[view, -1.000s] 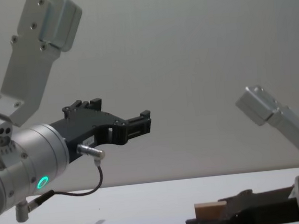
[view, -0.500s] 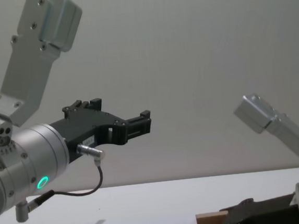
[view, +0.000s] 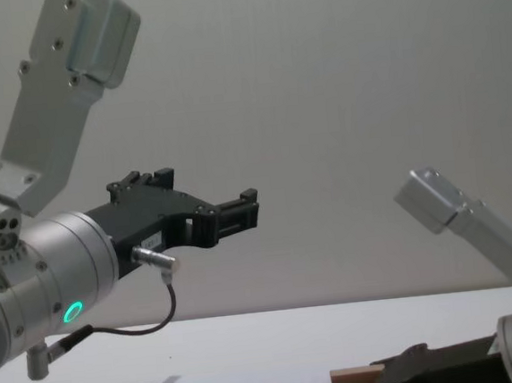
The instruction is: Use the one hand to pick up the stamp and affix it onto the A4 paper.
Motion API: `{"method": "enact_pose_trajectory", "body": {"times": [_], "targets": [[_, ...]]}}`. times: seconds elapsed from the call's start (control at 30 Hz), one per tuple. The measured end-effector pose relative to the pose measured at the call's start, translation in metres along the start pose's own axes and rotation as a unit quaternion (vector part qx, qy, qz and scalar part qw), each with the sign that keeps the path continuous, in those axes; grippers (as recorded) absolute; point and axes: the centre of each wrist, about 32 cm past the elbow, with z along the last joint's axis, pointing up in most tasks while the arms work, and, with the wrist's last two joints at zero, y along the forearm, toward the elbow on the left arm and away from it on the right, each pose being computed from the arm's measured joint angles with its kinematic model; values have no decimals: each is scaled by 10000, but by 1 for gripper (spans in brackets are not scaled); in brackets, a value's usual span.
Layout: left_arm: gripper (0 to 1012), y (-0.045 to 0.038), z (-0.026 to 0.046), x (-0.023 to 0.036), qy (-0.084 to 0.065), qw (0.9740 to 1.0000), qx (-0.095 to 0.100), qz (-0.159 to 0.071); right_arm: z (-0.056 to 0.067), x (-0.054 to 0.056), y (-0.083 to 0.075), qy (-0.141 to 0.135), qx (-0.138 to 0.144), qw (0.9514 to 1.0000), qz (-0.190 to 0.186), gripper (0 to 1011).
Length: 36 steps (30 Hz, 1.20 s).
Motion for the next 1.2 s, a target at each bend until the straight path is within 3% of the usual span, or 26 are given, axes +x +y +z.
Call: {"method": "enact_pose_trajectory", "body": {"times": [1.2], "targets": [[1001, 0, 0, 0, 0, 10000, 0, 0, 1, 51, 69, -106, -210, 9995, 192, 450]]}}
